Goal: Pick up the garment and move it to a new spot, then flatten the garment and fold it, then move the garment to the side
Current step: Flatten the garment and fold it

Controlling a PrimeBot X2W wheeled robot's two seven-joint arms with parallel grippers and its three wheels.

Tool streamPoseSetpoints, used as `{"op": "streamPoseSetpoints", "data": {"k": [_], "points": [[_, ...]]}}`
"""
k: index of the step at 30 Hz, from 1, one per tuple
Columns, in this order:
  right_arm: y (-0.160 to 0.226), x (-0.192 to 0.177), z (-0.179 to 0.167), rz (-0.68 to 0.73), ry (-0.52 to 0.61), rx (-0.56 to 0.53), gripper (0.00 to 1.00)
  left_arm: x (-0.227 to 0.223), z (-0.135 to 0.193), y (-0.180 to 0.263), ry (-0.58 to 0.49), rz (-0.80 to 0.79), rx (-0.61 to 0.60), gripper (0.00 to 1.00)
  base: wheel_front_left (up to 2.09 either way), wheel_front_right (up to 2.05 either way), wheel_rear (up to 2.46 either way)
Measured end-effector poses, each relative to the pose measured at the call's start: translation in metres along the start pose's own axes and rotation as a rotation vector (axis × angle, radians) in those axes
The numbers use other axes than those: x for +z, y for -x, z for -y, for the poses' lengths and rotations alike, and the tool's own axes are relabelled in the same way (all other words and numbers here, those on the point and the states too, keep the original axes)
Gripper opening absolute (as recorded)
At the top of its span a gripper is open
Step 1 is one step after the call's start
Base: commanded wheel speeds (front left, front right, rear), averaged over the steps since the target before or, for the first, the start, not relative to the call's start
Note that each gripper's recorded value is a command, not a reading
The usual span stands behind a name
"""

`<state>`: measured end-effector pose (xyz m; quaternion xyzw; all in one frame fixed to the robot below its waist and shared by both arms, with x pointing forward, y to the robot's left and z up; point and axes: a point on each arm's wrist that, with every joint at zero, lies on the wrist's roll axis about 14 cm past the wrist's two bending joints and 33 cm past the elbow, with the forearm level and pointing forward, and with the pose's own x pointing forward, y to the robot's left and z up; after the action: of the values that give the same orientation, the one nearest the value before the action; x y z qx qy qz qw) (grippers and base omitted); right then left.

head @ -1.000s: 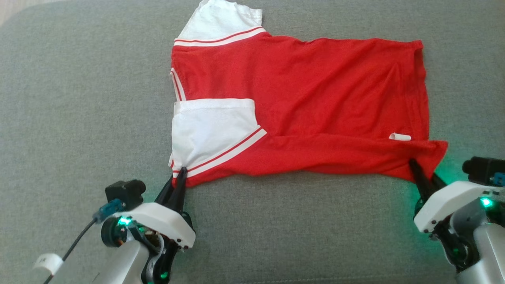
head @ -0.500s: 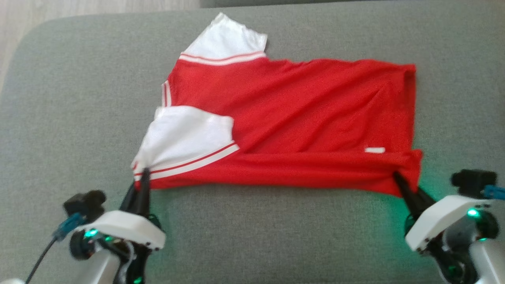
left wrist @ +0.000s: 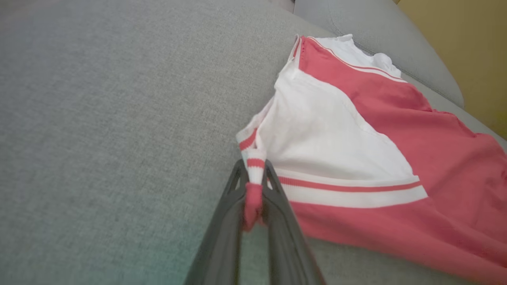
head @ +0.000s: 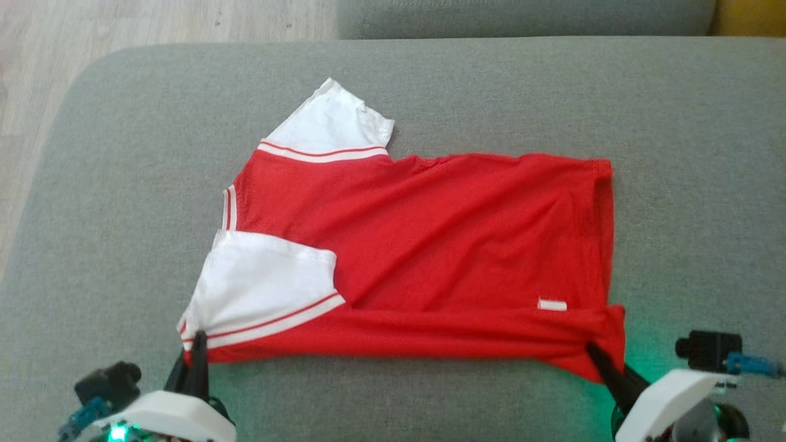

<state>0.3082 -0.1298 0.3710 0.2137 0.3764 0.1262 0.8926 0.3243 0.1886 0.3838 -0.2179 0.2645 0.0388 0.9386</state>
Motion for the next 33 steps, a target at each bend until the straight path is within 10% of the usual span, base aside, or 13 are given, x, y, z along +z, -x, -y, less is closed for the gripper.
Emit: {"op": "streamPoseSetpoints", "data": {"k": [3, 4, 5, 6, 7, 22, 33], "points": [[0.003, -0.005, 0.0, -0.002, -0.018, -0.004, 0.05, -0.007, 0.005, 0.001, -0.002, -0.025, -0.009, 0.0, 0.0, 0.0, 0.0], [0.004, -0.005, -0.001, 0.003, -0.022, -0.002, 0.9, -0.008, 0.007, 0.001, -0.004, -0.028, -0.013, 0.0, 0.0, 0.0, 0.0], [0.004, -0.005, -0.003, 0.009, -0.031, 0.001, 1.0, -0.008, 0.008, 0.0, -0.008, -0.03, -0.016, 0.26, 0.0, 0.0, 0.0], [0.004, -0.005, -0.005, 0.012, -0.04, 0.004, 1.0, -0.009, 0.008, 0.0, -0.011, -0.031, -0.016, 0.87, 0.0, 0.0, 0.0], [0.004, -0.005, -0.005, 0.013, -0.039, 0.006, 1.0, -0.01, 0.006, 0.0, -0.022, -0.032, -0.009, 1.0, 0.0, 0.0, 0.0], [0.052, 0.156, -0.027, 0.666, 0.354, -0.049, 1.0, 0.083, 0.042, -0.001, -0.323, 0.396, -0.006, 1.0, 0.0, 0.0, 0.0], [0.066, 0.175, -0.033, 0.74, 0.399, -0.09, 1.0, 0.097, 0.061, -0.006, -0.429, 0.384, -0.055, 1.0, 0.0, 0.0, 0.0]]}}
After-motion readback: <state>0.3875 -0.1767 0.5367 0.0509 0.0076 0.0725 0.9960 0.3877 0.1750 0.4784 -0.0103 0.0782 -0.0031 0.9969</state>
